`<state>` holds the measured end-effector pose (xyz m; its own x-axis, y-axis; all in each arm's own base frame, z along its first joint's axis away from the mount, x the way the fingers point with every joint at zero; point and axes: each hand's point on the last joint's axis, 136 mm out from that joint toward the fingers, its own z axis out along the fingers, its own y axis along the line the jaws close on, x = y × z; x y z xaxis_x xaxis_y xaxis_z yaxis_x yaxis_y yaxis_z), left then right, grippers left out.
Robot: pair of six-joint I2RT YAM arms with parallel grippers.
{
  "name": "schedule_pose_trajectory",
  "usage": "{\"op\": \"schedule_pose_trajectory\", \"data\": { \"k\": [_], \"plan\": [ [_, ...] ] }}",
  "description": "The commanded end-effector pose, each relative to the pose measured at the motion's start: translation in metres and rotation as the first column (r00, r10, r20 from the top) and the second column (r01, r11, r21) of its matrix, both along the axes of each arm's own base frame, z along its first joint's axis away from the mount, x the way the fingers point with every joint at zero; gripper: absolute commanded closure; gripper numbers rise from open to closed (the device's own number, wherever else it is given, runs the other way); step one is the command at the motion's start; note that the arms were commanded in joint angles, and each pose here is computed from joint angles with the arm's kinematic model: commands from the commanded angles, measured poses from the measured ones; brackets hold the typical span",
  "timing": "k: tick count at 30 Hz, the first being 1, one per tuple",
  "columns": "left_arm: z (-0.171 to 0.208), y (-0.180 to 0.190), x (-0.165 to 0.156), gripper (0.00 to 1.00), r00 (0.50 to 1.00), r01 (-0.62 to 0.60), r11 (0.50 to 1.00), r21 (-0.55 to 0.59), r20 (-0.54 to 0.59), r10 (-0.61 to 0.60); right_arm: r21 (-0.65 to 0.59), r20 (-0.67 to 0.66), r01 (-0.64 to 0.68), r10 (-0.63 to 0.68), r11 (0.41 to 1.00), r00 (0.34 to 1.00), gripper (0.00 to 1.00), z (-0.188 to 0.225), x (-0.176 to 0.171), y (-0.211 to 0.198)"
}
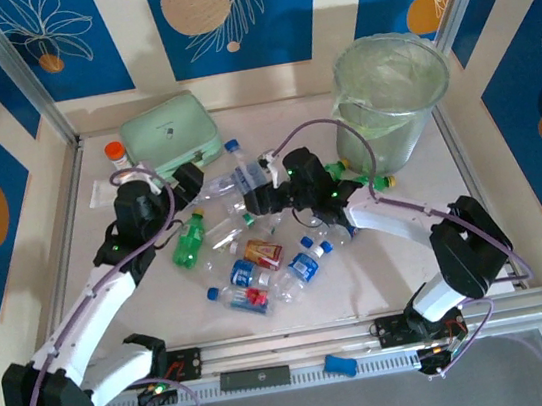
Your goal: Put the plastic bottles in the bin
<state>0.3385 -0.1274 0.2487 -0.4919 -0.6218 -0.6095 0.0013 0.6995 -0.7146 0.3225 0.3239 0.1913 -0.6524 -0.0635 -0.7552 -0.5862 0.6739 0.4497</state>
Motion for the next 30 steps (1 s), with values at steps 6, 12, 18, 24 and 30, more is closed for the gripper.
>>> {"op": "schedule_pose_trajectory", "data": {
  "k": [6, 12, 18, 24, 30],
  "plan": [
    [-0.039, 0.028, -0.014, 0.0, 0.996, -0.056, 0.99, 0.128, -0.068, 0.065, -0.078, 0.234, 0.245, -0.221, 0.967, 0.947, 0.5, 0.091, 0.053, -0.08],
    [-0.058, 0.01, -0.009, 0.0, 0.994, 0.042, 0.991, 0.125, -0.109, -0.029, -0.038, 0.295, 0.439, -0.41, 0.898, 0.863, 0.5, 0.143, 0.073, -0.156],
    [-0.071, -0.024, 0.001, 0.0, 0.966, 0.226, 0.969, 0.098, -0.147, -0.211, 0.025, 0.292, 0.563, -0.545, 0.826, 0.786, 0.5, 0.18, 0.081, -0.229],
    [-0.076, -0.053, 0.004, 0.0, 0.923, 0.36, 0.929, 0.082, -0.177, -0.342, 0.012, 0.213, 0.634, -0.621, 0.773, 0.754, 0.5, 0.182, 0.101, -0.282],
    [-0.077, -0.06, 0.0, 0.0, 0.92, 0.374, 0.914, 0.158, -0.185, -0.345, -0.048, 0.118, 0.678, -0.67, 0.733, 0.733, 0.5, 0.162, 0.123, -0.315]
  ]
}}
